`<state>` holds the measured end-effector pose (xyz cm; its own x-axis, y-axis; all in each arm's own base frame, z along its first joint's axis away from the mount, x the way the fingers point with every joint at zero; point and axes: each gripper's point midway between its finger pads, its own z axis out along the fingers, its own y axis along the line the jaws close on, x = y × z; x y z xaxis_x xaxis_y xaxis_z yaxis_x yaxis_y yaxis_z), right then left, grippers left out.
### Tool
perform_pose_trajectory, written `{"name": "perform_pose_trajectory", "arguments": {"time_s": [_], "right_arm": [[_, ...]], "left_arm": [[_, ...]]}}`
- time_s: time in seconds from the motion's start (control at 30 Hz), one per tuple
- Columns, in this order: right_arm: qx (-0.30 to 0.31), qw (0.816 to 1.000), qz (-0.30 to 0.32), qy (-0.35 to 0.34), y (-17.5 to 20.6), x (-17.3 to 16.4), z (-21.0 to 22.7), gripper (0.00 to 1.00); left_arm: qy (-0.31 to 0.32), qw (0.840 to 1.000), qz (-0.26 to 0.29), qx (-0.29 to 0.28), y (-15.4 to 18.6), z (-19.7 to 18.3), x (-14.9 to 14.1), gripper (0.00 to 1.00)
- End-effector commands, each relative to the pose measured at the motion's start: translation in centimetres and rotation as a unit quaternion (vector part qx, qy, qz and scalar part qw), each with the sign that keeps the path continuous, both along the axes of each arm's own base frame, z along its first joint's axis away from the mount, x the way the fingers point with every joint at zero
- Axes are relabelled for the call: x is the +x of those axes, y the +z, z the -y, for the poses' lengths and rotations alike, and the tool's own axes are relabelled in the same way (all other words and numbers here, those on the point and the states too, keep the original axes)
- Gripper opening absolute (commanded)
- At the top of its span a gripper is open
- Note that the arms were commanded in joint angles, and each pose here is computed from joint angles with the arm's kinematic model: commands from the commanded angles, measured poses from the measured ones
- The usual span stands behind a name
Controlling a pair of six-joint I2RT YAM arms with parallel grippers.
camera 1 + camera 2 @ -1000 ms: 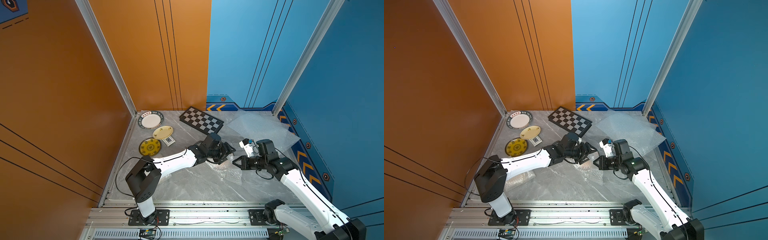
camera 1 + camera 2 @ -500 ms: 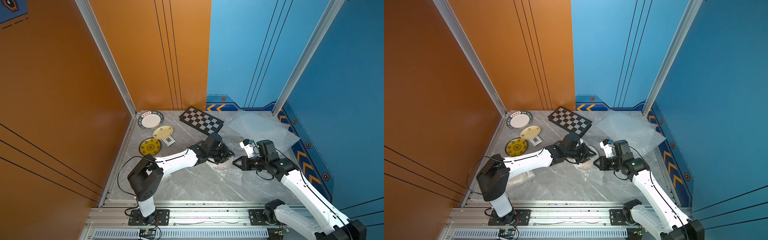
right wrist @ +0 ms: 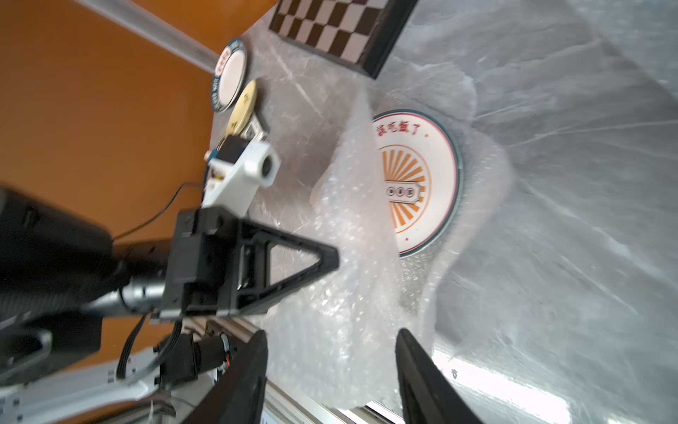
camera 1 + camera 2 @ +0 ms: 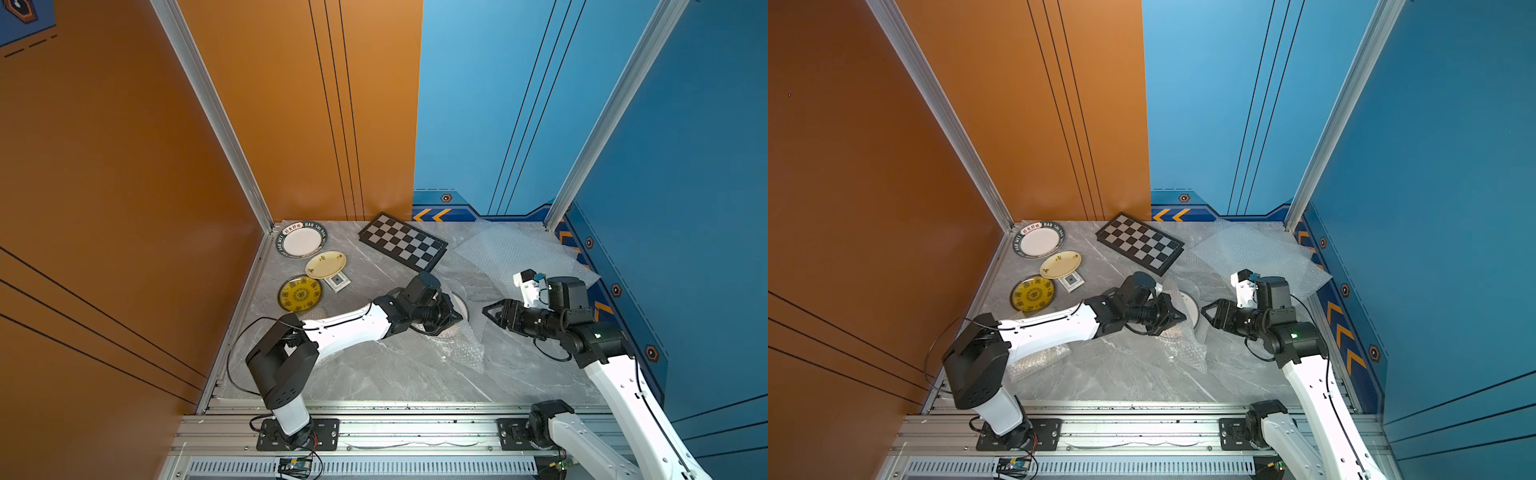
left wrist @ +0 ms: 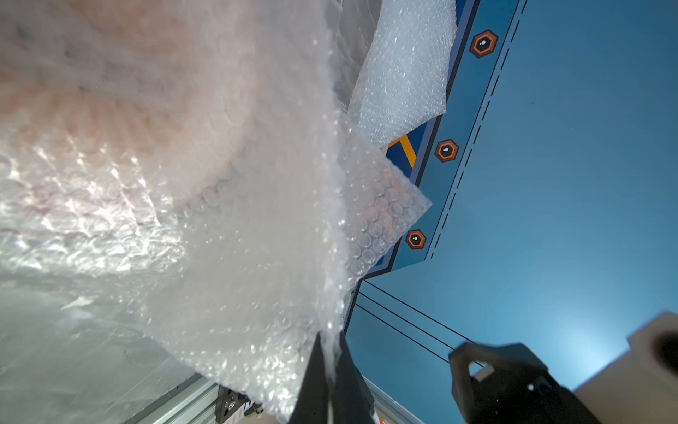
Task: Unpack dinner plates from bubble wrap
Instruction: Unwrap the bubble wrap at the center of the board.
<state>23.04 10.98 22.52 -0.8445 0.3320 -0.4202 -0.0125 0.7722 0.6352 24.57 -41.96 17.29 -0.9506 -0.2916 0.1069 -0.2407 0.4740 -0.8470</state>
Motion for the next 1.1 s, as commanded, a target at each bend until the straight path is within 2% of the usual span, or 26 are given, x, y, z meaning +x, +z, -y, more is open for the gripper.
{"name": "perform_pose_trajectory", "arguments": {"time_s": [0.0,0.17,0.33,0.5,0.67,0.93,1.07], "right_arm": [[-0.061,0.989,-0.101,-0.086,-2.7,-1.1,3.7,0.66],[-0.064,0.984,-0.146,-0.080,-4.6,-0.6,3.6,0.69],[-0.069,0.986,-0.140,-0.065,-4.7,0.5,2.7,0.71],[-0.077,0.977,-0.192,-0.054,-7.5,-0.7,2.0,0.72],[-0.083,0.975,-0.195,-0.060,-9.3,-0.8,1.7,0.70],[-0.101,0.973,-0.201,-0.046,-10.8,1.1,1.1,0.63],[-0.107,0.971,-0.208,-0.048,-11.8,1.2,1.1,0.49]], "left_arm": [[-0.003,1.000,0.016,0.002,0.9,-0.7,-1.6,0.00],[-0.004,1.000,0.017,0.008,0.4,-1.2,-2.6,0.00],[-0.006,1.000,0.022,0.009,0.6,-1.3,-3.2,0.00],[-0.007,1.000,0.024,0.009,0.5,-1.4,-3.6,0.00],[-0.009,1.000,0.020,0.016,-0.3,-1.8,-4.0,0.00],[-0.013,1.000,0.018,0.013,-0.4,-1.7,-4.1,0.00],[-0.008,1.000,0.017,0.011,-0.5,-1.8,-3.8,0.00]]}}
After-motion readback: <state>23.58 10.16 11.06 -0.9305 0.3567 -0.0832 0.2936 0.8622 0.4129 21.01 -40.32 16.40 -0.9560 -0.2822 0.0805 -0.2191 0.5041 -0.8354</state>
